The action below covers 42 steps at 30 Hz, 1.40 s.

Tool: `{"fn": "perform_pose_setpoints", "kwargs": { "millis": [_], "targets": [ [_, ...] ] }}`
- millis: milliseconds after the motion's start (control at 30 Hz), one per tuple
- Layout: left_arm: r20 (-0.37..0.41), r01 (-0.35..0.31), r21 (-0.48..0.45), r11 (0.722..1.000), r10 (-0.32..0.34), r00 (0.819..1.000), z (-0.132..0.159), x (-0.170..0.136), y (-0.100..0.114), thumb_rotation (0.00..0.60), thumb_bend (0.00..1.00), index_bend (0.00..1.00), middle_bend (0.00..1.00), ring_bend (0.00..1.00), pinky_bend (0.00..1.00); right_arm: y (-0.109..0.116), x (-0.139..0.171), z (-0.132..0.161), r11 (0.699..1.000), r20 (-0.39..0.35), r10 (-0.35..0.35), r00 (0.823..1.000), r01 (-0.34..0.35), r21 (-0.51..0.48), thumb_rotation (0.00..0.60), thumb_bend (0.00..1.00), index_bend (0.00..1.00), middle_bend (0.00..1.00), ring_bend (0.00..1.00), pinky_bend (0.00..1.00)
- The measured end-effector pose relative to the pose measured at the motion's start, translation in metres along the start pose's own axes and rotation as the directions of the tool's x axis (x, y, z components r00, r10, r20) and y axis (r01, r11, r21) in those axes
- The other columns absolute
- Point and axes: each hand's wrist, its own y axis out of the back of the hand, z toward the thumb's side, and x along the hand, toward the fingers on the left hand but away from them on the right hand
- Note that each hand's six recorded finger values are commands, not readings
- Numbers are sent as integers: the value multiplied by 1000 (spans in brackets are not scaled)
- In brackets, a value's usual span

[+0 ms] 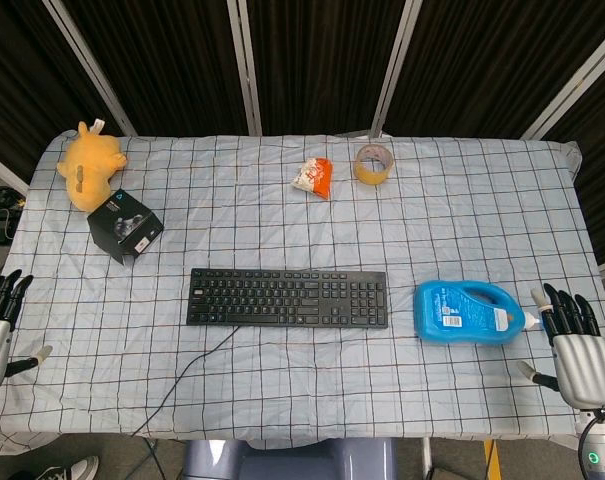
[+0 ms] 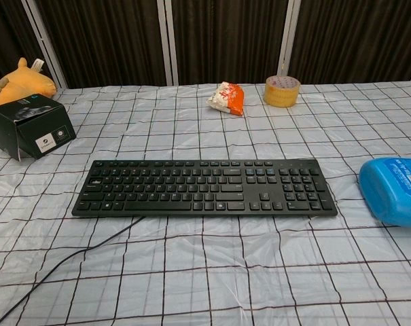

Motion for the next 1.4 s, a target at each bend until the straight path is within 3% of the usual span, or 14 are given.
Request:
{"fn": "perform_pose_setpoints", "kwargs": {
  "millis": [1233,1367,1400],
  "targets": [
    [15,50,9,999,-50,999,5,-1,-6,600,46,0,0,0,0,-1,0,-2,1000,15,8,1000,-8,-4,600,49,24,0,0,0],
    [28,62,4,998,-62,998,9,2,-6,600,120,0,13,14,28,-1,0,-2,1000,17,9,1000,-9,-6,600,50,24,0,0,0],
    [35,63,4,998,-63,997,12,4,-5,600,185,0,84,75,94,-1,0,-2,1000,17,9,1000,-9,-7,600,50,24,0,0,0]
  ]
}}
